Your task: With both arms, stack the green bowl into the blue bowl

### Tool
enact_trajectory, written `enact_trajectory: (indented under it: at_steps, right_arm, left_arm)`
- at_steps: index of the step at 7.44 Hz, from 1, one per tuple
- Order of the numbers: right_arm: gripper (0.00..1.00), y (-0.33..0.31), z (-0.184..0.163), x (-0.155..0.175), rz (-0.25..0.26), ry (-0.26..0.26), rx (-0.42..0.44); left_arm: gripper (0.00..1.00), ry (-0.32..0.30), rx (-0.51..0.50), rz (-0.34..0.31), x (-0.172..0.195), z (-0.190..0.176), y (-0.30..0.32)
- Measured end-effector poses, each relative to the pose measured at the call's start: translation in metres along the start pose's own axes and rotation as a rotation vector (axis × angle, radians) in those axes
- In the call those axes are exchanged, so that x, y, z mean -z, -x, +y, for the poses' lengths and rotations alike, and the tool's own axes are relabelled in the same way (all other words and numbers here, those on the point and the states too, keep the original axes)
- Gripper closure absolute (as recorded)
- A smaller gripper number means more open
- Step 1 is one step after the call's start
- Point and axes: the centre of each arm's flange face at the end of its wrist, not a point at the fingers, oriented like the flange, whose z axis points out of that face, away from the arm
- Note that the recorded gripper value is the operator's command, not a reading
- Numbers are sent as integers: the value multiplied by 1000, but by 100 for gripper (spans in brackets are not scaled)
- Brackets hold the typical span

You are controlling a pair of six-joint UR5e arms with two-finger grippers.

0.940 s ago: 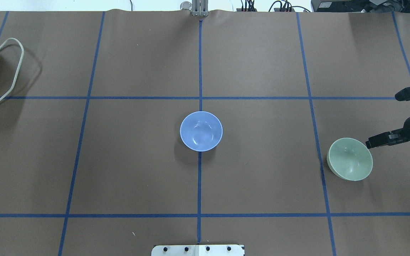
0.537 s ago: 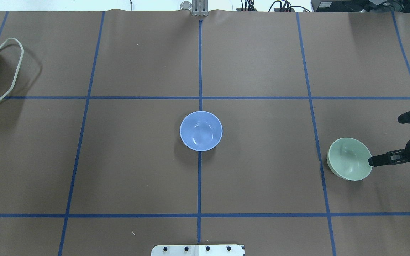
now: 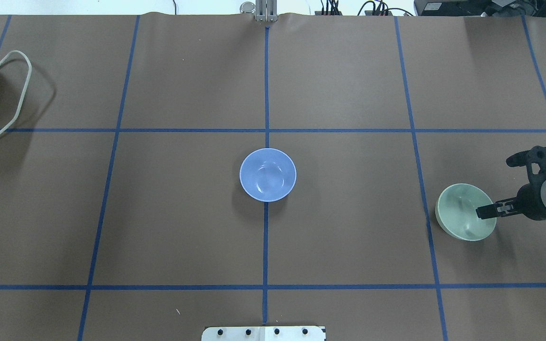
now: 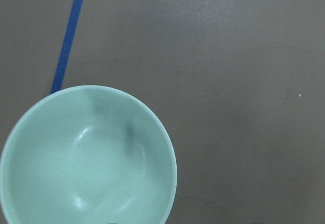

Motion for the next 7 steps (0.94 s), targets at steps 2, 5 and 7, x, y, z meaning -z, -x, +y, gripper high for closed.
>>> enact_trajectory:
  at_steps: [2, 5, 7]
  right_arm:
    - [100, 2, -3, -3, -6, 3, -6]
    - [100, 5, -4, 1, -18, 1, -6]
    - [100, 10, -9, 13, -50, -1, -10]
  left_arm:
    - [1, -1, 3, 7, -2, 2, 1]
    - [1, -5, 38, 44, -12, 12, -1]
    - [1, -60, 167, 132, -25, 29, -13]
